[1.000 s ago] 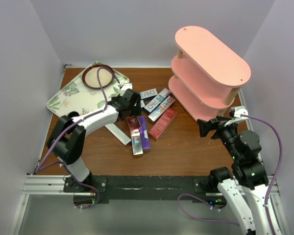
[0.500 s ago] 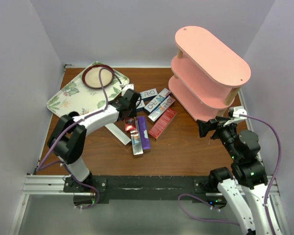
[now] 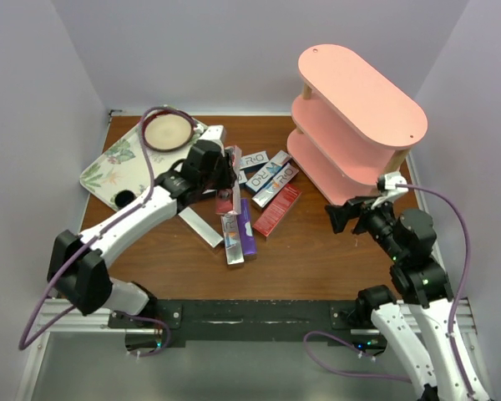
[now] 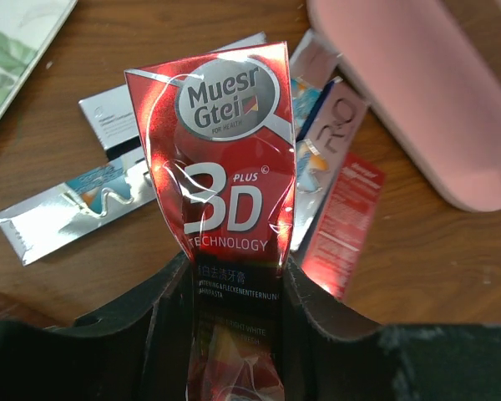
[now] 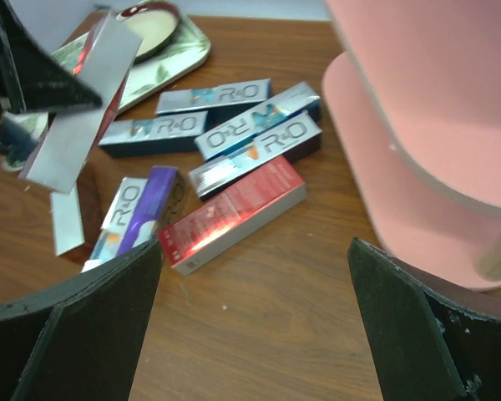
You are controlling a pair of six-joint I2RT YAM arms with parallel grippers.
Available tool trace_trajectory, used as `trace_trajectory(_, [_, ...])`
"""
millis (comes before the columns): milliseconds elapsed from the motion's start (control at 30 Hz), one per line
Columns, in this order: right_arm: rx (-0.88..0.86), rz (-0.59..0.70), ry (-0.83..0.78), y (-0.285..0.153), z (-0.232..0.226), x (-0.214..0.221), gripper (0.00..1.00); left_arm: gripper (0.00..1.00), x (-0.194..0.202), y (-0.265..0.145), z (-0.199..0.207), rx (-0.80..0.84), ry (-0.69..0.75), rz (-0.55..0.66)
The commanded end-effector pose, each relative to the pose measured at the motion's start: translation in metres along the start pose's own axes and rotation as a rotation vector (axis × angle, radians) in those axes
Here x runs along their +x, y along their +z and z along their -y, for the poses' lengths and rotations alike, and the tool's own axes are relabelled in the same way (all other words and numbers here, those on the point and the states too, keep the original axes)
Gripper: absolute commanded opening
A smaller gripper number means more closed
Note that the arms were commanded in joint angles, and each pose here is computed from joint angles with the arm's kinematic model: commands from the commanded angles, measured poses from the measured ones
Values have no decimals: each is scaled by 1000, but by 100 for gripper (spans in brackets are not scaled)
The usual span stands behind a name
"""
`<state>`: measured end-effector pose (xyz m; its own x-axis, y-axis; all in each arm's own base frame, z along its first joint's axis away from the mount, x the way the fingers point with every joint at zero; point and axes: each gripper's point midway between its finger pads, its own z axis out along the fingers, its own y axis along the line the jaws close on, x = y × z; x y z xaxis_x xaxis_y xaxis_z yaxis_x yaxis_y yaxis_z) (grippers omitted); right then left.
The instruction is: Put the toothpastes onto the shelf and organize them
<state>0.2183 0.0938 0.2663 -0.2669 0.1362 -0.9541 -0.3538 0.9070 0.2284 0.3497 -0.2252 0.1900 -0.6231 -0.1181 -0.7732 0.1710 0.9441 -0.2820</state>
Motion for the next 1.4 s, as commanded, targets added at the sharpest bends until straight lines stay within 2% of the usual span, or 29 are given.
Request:
trace_trajectory(0, [-241, -48, 13, 10, -45, -16, 99, 34, -53, -35, 39, 189, -103, 170])
trace_trajectory(100, [-342, -135, 69, 28, -61, -11, 99, 38, -67, -50, 47, 238, -174, 226])
trace_trajectory(200, [-410, -160, 65, 42, -87, -8, 99, 38, -75, -59, 50, 270, -246, 270])
trace_trajectory(233, [-374, -135, 51, 50, -87, -12, 99, 38, -78, -62, 50, 274, -282, 284])
trace_trajectory(400, [-435, -116, 48, 65, -140, -11, 99, 40, -82, -65, 46, 290, -392, 342])
trace_trajectory(600, [-459, -2, 72, 75, -178, -29, 99, 41, -82, -73, 38, 298, -509, 390])
trace_trajectory(867, [-449, -9, 80, 94, -213, -19, 99, 41, -83, -77, 36, 317, -561, 419])
trace_trajectory(1133, [-350, 0, 90, 120, -220, -15, 99, 42, -83, -81, 37, 340, -584, 433])
trace_trajectory(1233, [-345, -8, 88, 126, -224, -10, 91, 42, -84, -84, 36, 345, -587, 439])
trace_trajectory(1333, [-346, 0, 86, 129, -226, -10, 77, 43, -83, -85, 36, 348, -588, 438])
trace_trajectory(1367, [-345, 1, 83, 129, -226, -10, 69, 44, -83, -87, 36, 351, -588, 442])
